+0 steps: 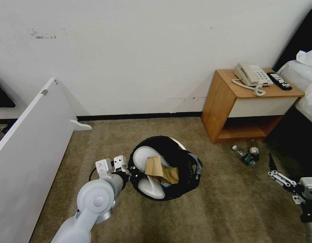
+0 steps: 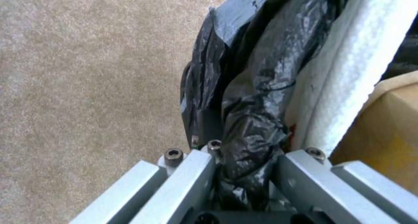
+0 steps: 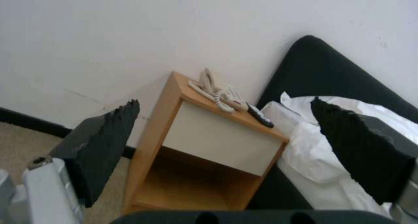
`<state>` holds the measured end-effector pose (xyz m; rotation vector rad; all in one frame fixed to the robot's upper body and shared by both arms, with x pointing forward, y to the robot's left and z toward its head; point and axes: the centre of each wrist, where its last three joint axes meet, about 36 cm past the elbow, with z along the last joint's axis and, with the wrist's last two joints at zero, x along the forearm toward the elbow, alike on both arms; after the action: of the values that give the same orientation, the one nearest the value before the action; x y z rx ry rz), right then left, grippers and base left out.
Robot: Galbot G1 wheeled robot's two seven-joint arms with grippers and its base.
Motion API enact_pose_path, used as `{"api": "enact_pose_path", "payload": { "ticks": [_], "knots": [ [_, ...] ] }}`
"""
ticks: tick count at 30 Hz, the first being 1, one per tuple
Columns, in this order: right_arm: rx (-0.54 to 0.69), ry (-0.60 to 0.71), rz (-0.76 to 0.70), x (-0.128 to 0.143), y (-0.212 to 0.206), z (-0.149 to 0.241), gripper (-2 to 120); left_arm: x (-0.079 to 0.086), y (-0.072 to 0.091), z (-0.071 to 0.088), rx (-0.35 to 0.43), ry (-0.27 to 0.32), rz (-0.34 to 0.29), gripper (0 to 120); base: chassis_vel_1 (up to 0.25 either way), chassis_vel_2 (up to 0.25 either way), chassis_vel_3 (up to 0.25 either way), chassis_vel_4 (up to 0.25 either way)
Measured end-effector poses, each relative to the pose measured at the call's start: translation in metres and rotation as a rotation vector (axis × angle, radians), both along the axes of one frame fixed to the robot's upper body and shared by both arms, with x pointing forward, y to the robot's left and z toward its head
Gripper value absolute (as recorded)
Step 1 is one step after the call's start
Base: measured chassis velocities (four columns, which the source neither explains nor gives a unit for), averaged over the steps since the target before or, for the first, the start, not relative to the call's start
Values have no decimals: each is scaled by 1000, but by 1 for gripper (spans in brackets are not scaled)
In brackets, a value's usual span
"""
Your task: Pick up the trash bin, then pick up the garbage from the floor and place it into the trash bin.
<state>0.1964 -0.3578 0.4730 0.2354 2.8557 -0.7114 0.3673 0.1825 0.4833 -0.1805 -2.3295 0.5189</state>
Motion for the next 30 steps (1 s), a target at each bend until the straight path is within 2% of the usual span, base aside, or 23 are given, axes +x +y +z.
{"api": "enact_pose_path", "payload": {
  "ticks": [30],
  "knots": [
    [14, -10, -4, 1, -1, -2, 100, 3, -1, -3, 1, -6, -10, 0, -5, -5, -4, -5]
  ]
}}
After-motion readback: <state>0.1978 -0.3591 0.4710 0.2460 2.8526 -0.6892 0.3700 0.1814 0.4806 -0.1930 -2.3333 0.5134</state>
